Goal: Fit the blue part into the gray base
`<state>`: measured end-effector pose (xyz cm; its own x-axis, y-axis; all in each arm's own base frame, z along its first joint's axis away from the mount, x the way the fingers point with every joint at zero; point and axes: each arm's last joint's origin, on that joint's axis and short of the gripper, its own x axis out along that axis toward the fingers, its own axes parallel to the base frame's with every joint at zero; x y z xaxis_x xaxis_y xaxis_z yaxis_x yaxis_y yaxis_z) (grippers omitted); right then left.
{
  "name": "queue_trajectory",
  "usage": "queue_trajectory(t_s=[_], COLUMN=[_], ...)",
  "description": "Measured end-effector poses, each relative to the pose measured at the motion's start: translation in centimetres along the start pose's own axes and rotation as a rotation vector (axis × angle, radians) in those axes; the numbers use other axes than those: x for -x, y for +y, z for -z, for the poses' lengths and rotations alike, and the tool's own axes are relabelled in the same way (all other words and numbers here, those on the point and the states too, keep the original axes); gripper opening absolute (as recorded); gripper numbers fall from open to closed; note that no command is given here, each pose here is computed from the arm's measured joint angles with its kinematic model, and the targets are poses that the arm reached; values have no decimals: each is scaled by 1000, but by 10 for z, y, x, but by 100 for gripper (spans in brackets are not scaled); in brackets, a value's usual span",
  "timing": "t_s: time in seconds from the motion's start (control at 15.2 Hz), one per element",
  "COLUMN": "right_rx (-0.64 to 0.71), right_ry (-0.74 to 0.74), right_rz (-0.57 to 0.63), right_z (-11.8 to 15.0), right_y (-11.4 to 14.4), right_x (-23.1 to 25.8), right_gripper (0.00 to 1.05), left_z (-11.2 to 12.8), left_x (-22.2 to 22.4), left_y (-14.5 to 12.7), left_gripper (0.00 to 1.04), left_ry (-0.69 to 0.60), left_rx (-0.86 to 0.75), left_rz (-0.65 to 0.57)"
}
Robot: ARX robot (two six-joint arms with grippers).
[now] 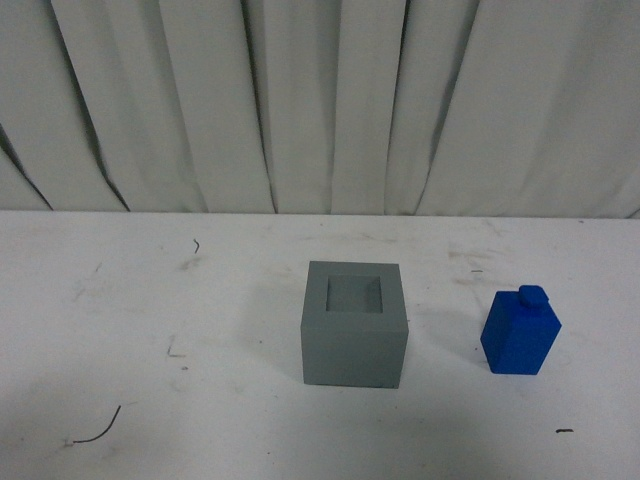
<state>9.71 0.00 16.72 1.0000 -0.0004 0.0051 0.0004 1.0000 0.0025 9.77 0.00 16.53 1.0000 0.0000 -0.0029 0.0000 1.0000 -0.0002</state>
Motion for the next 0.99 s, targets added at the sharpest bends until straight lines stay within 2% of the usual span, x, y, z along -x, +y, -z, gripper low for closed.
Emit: queue_trajectory(t_s=[0.99], right_rx=[0], right_ry=[0], right_rz=[0], right_z=[0], right_y=[0], right_x=[0], right_gripper=[98], left_z=[0], left_x=[0], left_y=[0], left_gripper=[98], left_ry=[0], left_rx=[0], left_rz=[0])
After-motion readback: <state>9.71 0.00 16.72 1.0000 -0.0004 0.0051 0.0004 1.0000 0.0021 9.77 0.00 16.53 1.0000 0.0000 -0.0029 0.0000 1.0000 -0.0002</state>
